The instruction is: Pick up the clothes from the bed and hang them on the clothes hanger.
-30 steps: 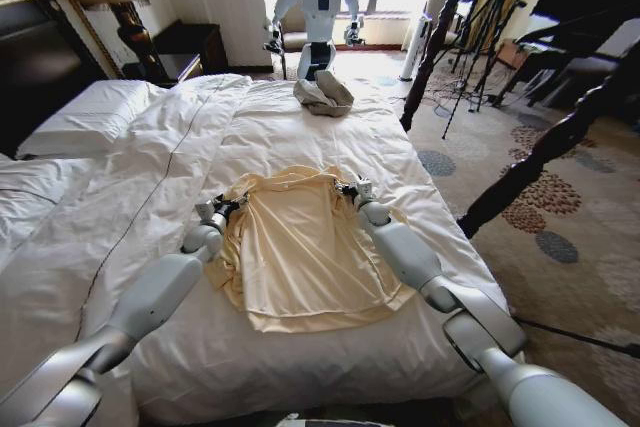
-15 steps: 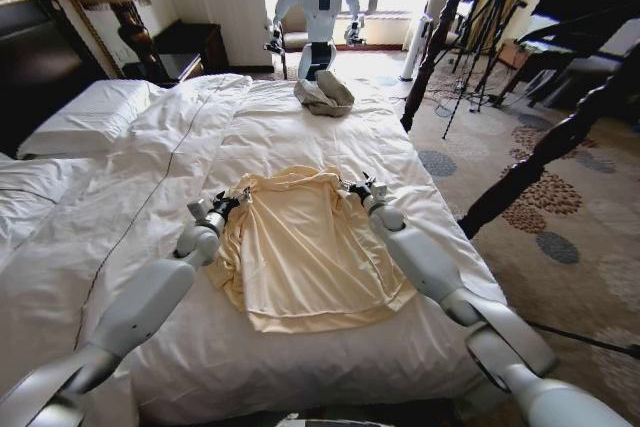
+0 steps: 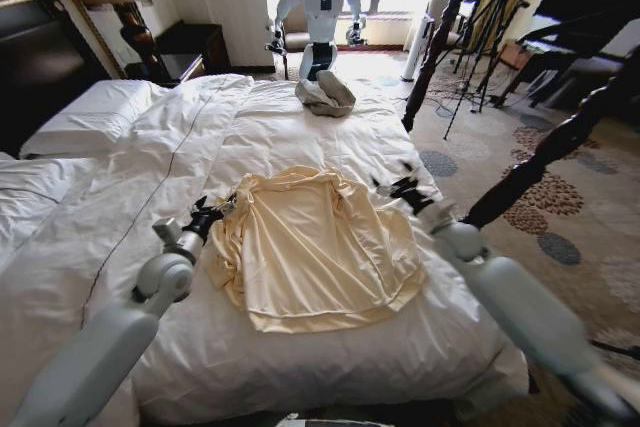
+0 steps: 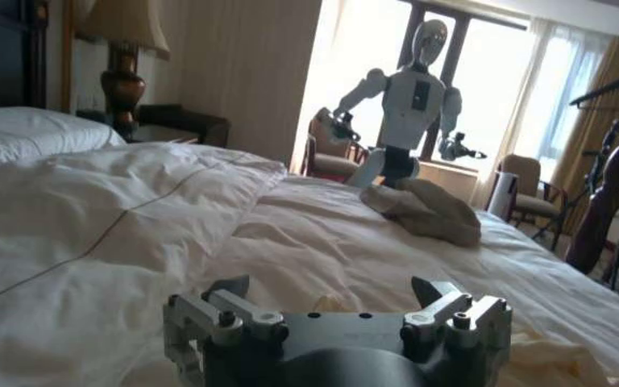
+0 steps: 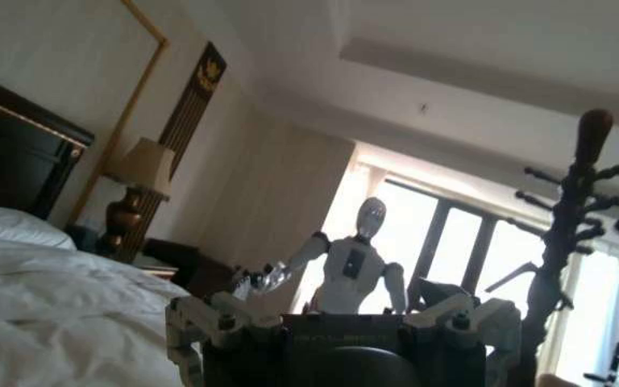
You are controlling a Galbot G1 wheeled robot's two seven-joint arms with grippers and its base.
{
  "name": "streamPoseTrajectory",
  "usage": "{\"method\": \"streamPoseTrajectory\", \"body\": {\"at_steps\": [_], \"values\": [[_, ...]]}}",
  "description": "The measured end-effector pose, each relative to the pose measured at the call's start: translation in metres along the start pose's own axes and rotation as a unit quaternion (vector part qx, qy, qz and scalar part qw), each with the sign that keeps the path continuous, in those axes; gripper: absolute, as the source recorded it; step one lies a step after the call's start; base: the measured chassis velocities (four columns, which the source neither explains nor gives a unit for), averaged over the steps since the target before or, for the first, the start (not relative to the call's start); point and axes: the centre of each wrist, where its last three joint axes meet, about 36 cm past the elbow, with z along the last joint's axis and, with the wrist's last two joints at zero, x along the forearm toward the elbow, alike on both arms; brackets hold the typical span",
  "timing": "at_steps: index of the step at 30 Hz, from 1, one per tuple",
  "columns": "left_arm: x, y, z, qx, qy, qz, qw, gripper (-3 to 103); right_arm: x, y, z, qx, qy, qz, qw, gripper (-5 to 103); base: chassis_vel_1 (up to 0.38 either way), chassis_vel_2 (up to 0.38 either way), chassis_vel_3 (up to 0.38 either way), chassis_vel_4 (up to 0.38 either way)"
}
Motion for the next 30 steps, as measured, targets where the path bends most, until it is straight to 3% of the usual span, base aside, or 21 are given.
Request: {"method": "streamPoseTrajectory", "body": {"at_steps": [1, 2, 4, 5, 9, 10, 12, 13, 15, 16, 19, 20, 23, 25, 27, 30], "values": [[0.015, -0.003, -0.003, 0.010, -0.007, -0.006, 0.9999, 100, -0.002, -0.016, -0.021, 0.017, -0.014, 0.028, 0.999, 100, 0.000, 0.000, 0.000, 0.000], [0.015, -0.003, -0.003, 0.010, -0.007, -0.006, 0.9999, 100, -0.002, -0.016, -0.021, 0.017, -0.014, 0.028, 0.999, 100, 0.000, 0.000, 0.000, 0.000], [0.049, -0.012, -0.003, 0.024, -0.018, -0.024, 0.9993, 100, -0.009, -0.055, -0.084, 0.078, -0.043, 0.120, 0.989, 100, 0.000, 0.000, 0.000, 0.000], [0.049, -0.012, -0.003, 0.024, -0.018, -0.024, 0.9993, 100, -0.009, -0.055, -0.084, 0.078, -0.043, 0.120, 0.989, 100, 0.000, 0.000, 0.000, 0.000], [0.093, -0.020, 0.003, 0.032, -0.024, -0.057, 0.9976, 100, 0.003, -0.093, -0.143, 0.176, -0.029, 0.236, 0.955, 100, 0.000, 0.000, 0.000, 0.000], [0.093, -0.020, 0.003, 0.032, -0.024, -0.057, 0.9976, 100, 0.003, -0.093, -0.143, 0.176, -0.029, 0.236, 0.955, 100, 0.000, 0.000, 0.000, 0.000], [0.103, -0.023, 0.003, 0.035, -0.028, -0.063, 0.9970, 100, 0.022, -0.102, -0.159, 0.206, -0.006, 0.267, 0.941, 100, 0.000, 0.000, 0.000, 0.000], [0.103, -0.023, 0.003, 0.035, -0.028, -0.063, 0.9970, 100, 0.022, -0.102, -0.159, 0.206, -0.006, 0.267, 0.941, 100, 0.000, 0.000, 0.000, 0.000], [0.104, -0.024, 0.001, 0.036, -0.033, -0.065, 0.9967, 100, 0.042, -0.113, -0.168, 0.232, 0.016, 0.295, 0.927, 100, 0.000, 0.000, 0.000, 0.000], [0.104, -0.024, 0.001, 0.036, -0.033, -0.065, 0.9967, 100, 0.042, -0.113, -0.168, 0.232, 0.016, 0.295, 0.927, 100, 0.000, 0.000, 0.000, 0.000], [0.105, -0.026, 0.001, 0.037, -0.034, -0.066, 0.9966, 100, 0.078, -0.139, -0.177, 0.284, 0.059, 0.313, 0.904, 100, 0.000, 0.000, 0.000, 0.000], [0.105, -0.026, 0.001, 0.037, -0.034, -0.066, 0.9966, 100, 0.078, -0.139, -0.177, 0.284, 0.059, 0.313, 0.904, 100, 0.000, 0.000, 0.000, 0.000], [0.109, -0.030, 0.003, 0.037, -0.029, -0.063, 0.9969, 100, 0.099, -0.176, -0.172, 0.333, 0.095, 0.322, 0.881, 100, 0.000, 0.000, 0.000, 0.000], [0.109, -0.031, 0.003, 0.037, -0.029, -0.063, 0.9970, 100, 0.100, -0.181, -0.171, 0.339, 0.099, 0.323, 0.878, 100, 0.000, 0.000, 0.000, 0.000], [0.111, -0.033, 0.003, 0.038, -0.028, -0.060, 0.9971, 100, 0.098, -0.201, -0.164, 0.360, 0.120, 0.328, 0.865, 100, 0.000, 0.000, 0.000, 0.000], [0.111, -0.034, 0.003, 0.038, -0.028, -0.059, 0.9971, 100, 0.089, -0.211, -0.150, 0.365, 0.137, 0.325, 0.862, 100, 0.000, 0.000, 0.000, 0.000]]}}
